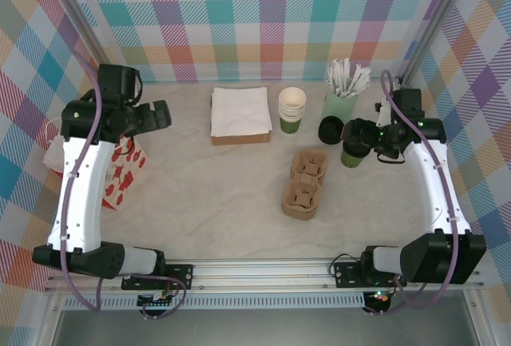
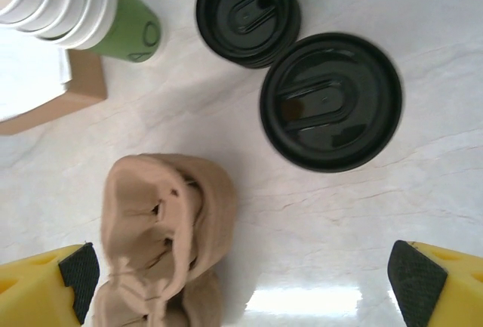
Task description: Pack the takeout coffee
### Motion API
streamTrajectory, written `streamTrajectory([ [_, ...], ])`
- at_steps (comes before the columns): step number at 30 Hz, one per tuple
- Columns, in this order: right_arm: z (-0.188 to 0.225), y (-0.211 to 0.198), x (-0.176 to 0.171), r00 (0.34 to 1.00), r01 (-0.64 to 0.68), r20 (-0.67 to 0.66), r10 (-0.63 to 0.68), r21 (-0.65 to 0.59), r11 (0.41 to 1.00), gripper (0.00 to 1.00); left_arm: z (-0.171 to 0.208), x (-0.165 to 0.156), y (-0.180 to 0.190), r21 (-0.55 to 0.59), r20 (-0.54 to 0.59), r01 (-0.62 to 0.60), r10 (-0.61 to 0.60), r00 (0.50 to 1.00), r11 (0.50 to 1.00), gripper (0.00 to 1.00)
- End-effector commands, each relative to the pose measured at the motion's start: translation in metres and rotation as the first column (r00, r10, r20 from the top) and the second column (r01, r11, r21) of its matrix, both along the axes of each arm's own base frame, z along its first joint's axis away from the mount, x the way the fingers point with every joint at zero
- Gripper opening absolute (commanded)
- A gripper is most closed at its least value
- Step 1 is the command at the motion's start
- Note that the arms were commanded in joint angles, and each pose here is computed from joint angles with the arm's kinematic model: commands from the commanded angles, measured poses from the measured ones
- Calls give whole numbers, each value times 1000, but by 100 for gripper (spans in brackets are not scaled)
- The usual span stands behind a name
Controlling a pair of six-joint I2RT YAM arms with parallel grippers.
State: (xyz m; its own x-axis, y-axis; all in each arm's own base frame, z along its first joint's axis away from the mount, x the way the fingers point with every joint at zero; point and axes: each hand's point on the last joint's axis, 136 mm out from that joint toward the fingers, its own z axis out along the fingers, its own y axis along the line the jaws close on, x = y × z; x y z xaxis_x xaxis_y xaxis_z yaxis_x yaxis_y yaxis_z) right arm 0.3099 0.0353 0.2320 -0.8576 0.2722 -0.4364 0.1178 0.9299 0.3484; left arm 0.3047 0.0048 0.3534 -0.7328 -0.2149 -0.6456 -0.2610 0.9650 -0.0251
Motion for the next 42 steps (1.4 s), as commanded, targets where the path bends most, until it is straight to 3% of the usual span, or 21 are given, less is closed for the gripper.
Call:
streamTrajectory([
  [1,0,18,-7,999,-45,-1,45,99,994,100,4,-11,45,133,-47,-58,65,997,989,100],
  [6,-8,20,-11,998,-61,-18,64,103,993,100,1,-7,100,158,-39,-194,202,979,968,100],
  [11,-13,25,-11,996,-76,-28,80,126,989,100,-31,14,119,86,-54,-217,222,974,972,100],
  [16,-17,29,-13,995,-91,-34,98,151,984,100,-63,29,137,-58,-84,-249,244,966,967,100],
  [21,-20,31,-15,994,-95,-36,102,160,983,100,-79,37,139,-94,-103,-241,231,967,966,98],
  [31,-17,34,-16,994,-97,-32,104,180,979,100,-99,44,135,-120,-134,-202,185,974,972,76],
  [37,-16,35,-16,995,-92,-28,100,190,977,100,-93,40,130,-128,-117,-188,173,978,974,47],
  [42,-16,36,-16,995,-89,-32,98,201,975,100,-83,32,122,-131,-92,-180,168,981,975,29],
])
